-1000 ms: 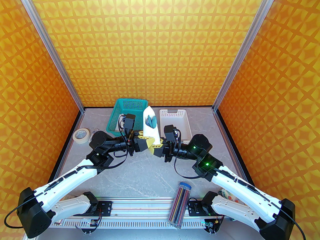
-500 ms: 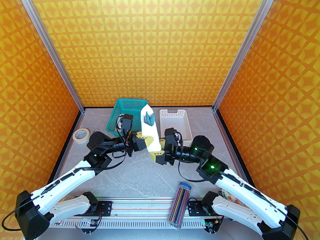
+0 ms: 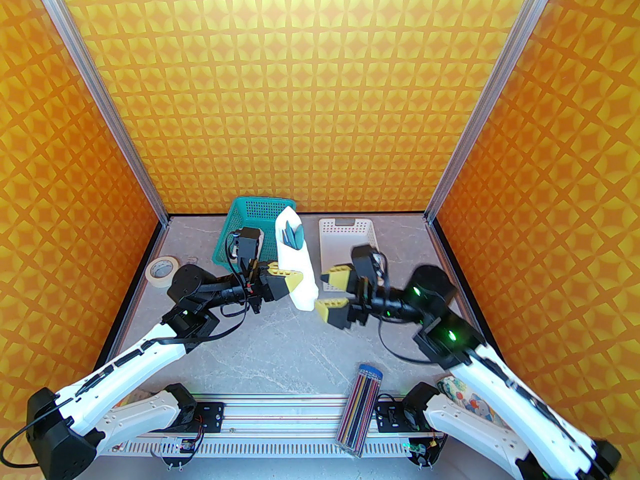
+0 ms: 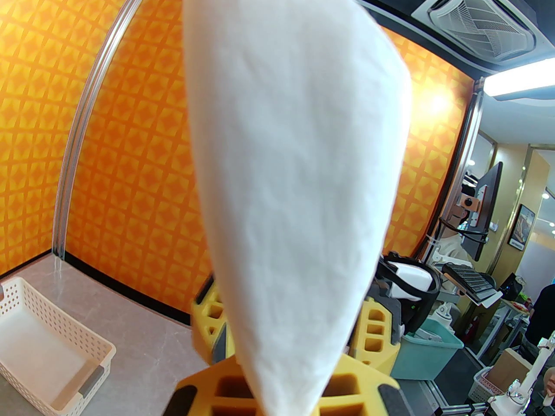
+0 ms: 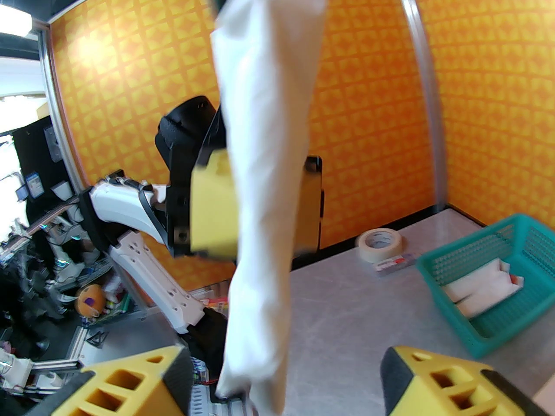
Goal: Place the utensils on the paper napkin and roll it up
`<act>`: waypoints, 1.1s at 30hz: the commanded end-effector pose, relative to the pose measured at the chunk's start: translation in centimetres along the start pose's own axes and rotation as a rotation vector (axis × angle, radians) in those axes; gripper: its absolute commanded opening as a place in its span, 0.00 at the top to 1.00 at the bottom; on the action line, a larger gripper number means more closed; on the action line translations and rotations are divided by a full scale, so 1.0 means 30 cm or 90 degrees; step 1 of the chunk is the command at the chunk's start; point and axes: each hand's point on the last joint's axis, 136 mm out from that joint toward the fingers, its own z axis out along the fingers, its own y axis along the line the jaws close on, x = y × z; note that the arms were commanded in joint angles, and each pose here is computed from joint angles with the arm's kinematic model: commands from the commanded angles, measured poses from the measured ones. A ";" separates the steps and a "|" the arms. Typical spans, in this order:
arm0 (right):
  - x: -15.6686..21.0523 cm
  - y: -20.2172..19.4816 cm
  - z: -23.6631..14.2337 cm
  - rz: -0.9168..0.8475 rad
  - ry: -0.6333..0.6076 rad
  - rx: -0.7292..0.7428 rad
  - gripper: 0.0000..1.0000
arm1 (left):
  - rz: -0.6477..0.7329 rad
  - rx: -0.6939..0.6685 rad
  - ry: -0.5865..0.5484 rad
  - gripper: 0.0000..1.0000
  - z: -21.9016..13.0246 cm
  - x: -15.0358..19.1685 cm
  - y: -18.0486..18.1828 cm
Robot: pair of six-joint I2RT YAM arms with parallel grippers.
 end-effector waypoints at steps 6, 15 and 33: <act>0.003 0.028 0.067 0.070 0.026 -0.086 0.31 | 0.018 0.001 -0.011 1.00 -0.007 -0.018 -0.011; 0.066 0.022 0.073 0.091 0.046 -0.087 0.57 | 0.019 -0.002 -0.008 1.00 -0.006 -0.017 -0.009; 0.128 0.032 0.043 0.080 0.068 -0.072 0.95 | -0.008 -0.019 -0.012 1.00 0.008 -0.030 0.018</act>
